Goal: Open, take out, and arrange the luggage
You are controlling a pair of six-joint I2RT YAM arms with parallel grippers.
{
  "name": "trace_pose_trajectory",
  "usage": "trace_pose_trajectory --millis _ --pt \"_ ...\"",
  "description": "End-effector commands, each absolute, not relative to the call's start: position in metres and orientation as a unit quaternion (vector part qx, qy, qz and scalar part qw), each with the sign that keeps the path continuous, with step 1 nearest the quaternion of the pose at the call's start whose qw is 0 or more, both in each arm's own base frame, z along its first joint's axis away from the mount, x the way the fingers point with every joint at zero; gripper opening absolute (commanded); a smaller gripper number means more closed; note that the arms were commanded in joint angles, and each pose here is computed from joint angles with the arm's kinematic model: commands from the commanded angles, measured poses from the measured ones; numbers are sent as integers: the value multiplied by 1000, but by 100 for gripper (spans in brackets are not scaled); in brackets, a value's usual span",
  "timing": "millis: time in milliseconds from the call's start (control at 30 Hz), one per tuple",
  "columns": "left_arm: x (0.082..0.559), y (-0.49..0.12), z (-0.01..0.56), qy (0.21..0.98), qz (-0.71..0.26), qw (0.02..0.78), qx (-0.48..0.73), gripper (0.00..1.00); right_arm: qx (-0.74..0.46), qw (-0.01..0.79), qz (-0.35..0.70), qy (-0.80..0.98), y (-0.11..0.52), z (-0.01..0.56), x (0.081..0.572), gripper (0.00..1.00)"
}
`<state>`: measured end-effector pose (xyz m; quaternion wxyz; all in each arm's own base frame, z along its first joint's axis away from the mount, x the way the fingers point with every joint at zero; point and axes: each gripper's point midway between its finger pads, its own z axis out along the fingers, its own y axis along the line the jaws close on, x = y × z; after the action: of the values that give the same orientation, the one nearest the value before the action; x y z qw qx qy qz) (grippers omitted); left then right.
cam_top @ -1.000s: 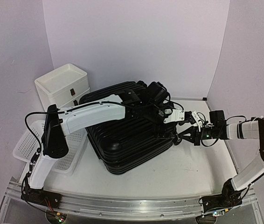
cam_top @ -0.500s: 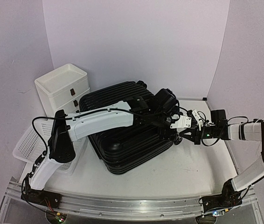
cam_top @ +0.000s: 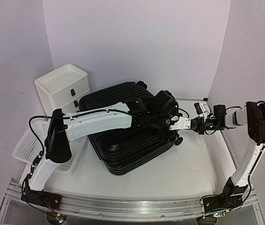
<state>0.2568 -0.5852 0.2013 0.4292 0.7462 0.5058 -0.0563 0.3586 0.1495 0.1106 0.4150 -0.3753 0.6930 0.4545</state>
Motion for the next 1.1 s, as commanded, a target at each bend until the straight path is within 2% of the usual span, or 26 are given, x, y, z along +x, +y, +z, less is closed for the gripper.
trace_pose_trajectory --millis 0,100,200,233,367,500,533,600,733,967,1067 --pt "266 -503 113 598 -4 244 763 88 -386 446 426 686 131 111 405 0" --pt "266 -505 119 599 -10 250 761 88 -410 434 418 684 142 105 415 0" --pt "265 -511 128 601 -27 260 756 88 -357 391 435 728 138 108 426 3" --pt "264 -512 131 600 -31 262 755 88 -346 393 436 732 132 114 426 10" --pt "266 -515 139 606 -41 272 746 89 -356 409 398 740 120 116 389 53" --pt "271 -529 168 615 -92 310 719 89 -370 396 423 726 126 117 355 80" --pt "273 -533 176 616 -106 320 712 90 -377 397 436 714 131 118 348 82" --pt "272 -538 189 610 -130 334 706 90 -393 382 444 709 142 112 339 84" --pt "268 -544 204 603 -152 345 703 90 -446 330 445 703 170 102 326 79" --pt "264 -546 211 602 -165 348 700 90 -443 333 478 681 177 129 333 80" --pt "263 -548 216 599 -171 353 698 90 -435 321 507 672 180 138 334 71"
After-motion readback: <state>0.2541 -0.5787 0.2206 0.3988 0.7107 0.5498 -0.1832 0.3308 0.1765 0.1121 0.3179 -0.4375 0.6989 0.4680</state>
